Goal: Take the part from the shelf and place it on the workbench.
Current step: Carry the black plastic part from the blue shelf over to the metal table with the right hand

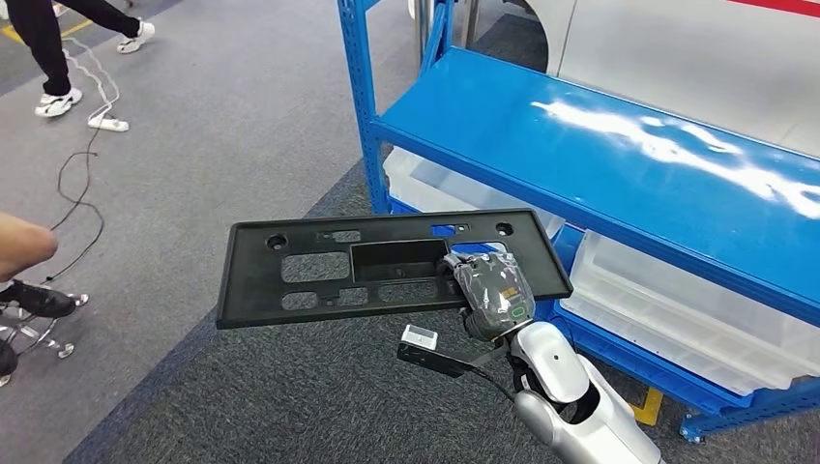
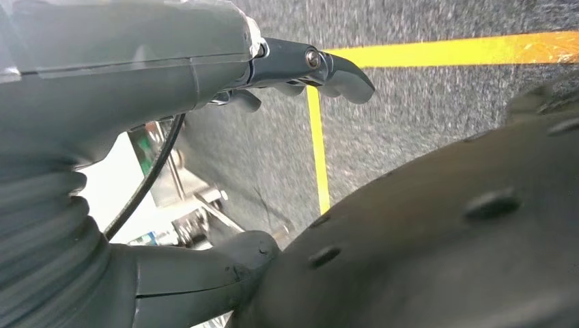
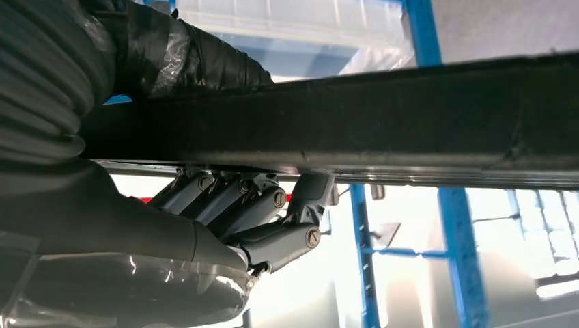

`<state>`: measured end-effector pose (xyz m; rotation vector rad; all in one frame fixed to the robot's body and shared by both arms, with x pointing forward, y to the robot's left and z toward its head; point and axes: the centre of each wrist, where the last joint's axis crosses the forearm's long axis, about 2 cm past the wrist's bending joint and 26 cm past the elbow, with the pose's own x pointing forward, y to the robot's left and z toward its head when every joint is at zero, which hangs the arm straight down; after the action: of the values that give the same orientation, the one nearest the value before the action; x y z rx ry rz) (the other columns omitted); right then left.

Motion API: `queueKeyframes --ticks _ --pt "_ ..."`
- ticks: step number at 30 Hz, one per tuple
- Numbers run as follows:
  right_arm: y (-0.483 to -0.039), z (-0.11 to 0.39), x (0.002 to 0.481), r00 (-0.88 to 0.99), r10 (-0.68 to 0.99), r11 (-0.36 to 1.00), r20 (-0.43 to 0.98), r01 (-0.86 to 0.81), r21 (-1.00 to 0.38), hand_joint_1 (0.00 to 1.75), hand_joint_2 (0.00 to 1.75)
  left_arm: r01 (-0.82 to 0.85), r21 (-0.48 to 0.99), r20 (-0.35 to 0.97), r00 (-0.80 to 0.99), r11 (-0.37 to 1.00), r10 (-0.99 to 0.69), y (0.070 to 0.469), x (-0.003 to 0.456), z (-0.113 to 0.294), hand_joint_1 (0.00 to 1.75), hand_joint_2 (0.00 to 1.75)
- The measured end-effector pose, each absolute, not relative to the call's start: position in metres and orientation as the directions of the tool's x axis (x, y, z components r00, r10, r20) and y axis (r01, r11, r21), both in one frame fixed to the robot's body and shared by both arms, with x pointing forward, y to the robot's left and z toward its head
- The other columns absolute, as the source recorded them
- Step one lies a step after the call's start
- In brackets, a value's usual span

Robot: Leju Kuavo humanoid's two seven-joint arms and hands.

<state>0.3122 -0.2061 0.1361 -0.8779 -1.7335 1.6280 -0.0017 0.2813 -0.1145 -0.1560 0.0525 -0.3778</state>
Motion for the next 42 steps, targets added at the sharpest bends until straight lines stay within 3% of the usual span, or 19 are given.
queueKeyframes --ticks 10,30,42 --pt "-0.161 0.172 0.327 -0.627 0.778 0.024 -0.041 0.095 -0.995 1.75 1.75 0.349 -0.175 -0.029 0.933 0.921 -0.359 0.283 -0.001 -0.115 0.00 1.75" --pt "-0.144 0.179 0.324 -0.618 0.785 0.058 -0.039 0.136 -0.989 1.75 1.75 0.412 -0.159 -0.010 0.908 0.897 -0.419 0.288 0.003 -0.114 0.00 1.75" --pt "-0.106 0.194 0.331 -0.608 0.794 0.117 -0.015 0.177 -0.977 1.75 1.75 0.525 -0.170 -0.019 0.844 0.834 -0.536 0.289 0.000 -0.114 0.00 1.75"
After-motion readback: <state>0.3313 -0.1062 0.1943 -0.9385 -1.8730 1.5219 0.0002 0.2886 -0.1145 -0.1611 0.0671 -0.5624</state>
